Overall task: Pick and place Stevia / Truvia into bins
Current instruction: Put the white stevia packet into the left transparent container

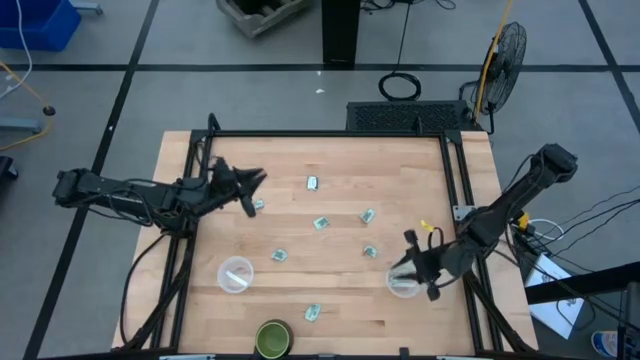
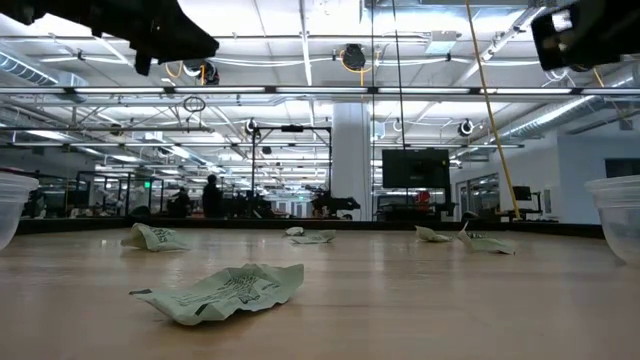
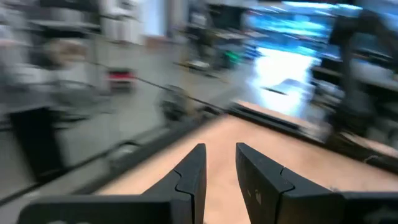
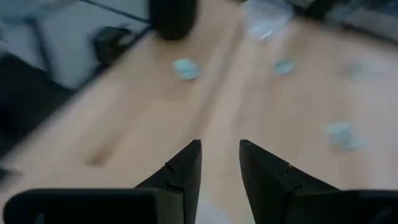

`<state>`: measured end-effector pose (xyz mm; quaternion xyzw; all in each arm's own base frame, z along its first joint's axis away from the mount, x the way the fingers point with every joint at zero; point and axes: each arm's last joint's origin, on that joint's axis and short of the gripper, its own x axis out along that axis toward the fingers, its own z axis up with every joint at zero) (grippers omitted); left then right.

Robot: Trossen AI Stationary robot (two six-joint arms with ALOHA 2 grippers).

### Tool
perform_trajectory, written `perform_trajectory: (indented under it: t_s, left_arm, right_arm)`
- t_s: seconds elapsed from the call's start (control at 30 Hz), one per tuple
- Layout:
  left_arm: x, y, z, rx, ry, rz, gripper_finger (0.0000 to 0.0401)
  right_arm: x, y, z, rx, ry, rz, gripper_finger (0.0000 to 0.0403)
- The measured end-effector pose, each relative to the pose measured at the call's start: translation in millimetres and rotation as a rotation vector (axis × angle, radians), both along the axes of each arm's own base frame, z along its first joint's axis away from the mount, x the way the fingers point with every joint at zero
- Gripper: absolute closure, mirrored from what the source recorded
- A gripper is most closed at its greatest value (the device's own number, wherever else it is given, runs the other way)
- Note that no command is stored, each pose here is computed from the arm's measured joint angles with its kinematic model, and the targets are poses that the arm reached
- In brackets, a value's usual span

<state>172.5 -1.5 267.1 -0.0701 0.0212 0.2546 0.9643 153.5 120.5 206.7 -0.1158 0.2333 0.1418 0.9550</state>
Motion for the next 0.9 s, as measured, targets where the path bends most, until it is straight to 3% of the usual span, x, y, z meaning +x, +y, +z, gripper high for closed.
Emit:
perform_trajectory:
  t_s: [0.13,0.3,0.47,0.67,0.8,0.9]
  left_arm:
    - [7,-6,-8,-0.044,0.052,-0.192,0.0311]
    - [17,-7,-30,-0.069,0.207,-0.185,0.0311]
    - [22,-2,-48,-0.032,0.472,-0.156,0.0311]
    - [26,7,-20,-0.177,0.776,-0.02,0.0311]
    - [32,5,-2,-0.25,0.87,-0.035,0.0311]
    - [38,1,-5,-0.25,0.912,-0.066,0.0311]
  right_arm:
    - [-1,-8,7,-0.279,-0.121,-0.077,0.0298]
    - [3,-21,9,-0.478,-0.159,-0.231,0.0298]
    - [9,-35,2,-0.512,-0.126,-0.298,0.0298]
    - [14,-57,-11,-0.576,-0.062,-0.383,0.0298]
    - [21,-76,-9,-0.533,-0.061,-0.524,0.0298]
    - [29,-92,0,-0.473,-0.132,-0.646,0.0298]
